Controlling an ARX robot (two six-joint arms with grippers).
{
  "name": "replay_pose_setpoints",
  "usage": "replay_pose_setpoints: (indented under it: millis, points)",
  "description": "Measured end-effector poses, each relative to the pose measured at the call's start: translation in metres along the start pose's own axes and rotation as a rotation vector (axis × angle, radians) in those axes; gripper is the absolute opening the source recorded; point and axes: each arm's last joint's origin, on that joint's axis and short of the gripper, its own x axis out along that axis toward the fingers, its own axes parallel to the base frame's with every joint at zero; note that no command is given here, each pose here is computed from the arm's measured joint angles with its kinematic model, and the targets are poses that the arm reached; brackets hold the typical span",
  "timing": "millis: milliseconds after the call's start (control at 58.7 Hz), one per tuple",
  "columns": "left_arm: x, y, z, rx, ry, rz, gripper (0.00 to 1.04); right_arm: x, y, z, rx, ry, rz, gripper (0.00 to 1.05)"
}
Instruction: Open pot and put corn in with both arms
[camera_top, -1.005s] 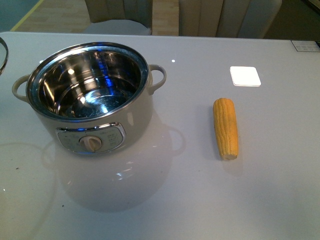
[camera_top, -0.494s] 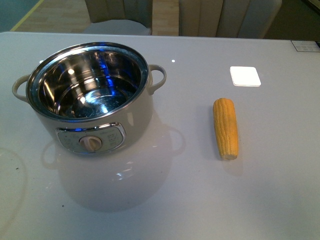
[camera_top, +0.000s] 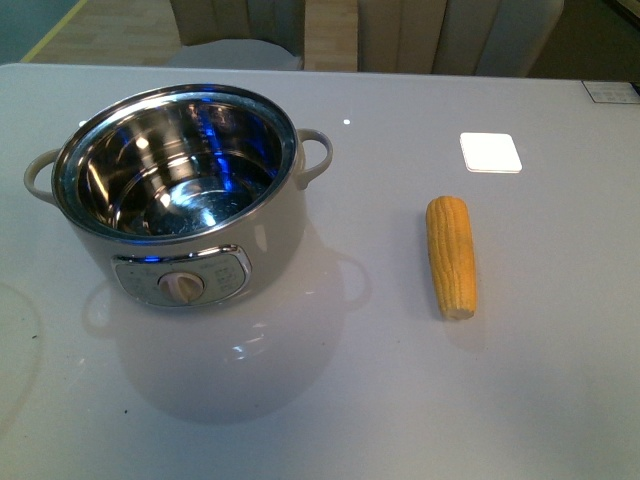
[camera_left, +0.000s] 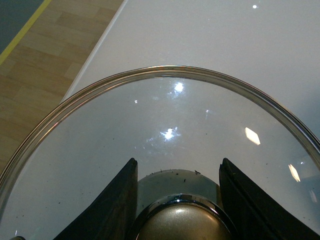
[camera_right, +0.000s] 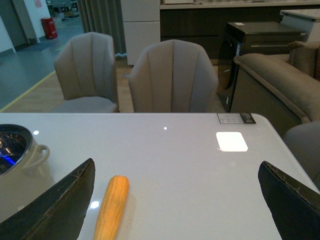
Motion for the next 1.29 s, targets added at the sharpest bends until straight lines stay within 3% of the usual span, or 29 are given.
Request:
replay_pose_setpoints:
  millis: [613,1295]
  points:
    - [0.034,0.023,-0.041,0.028,0.031,0.005,0.43,0.000,0.000,0.000,0.000,0.000,0.000,0.96]
    - [0.074,0.028,-0.064,0.033,-0.011,-0.031,0.43,0.000,0.000,0.000,0.000,0.000,0.000,0.96]
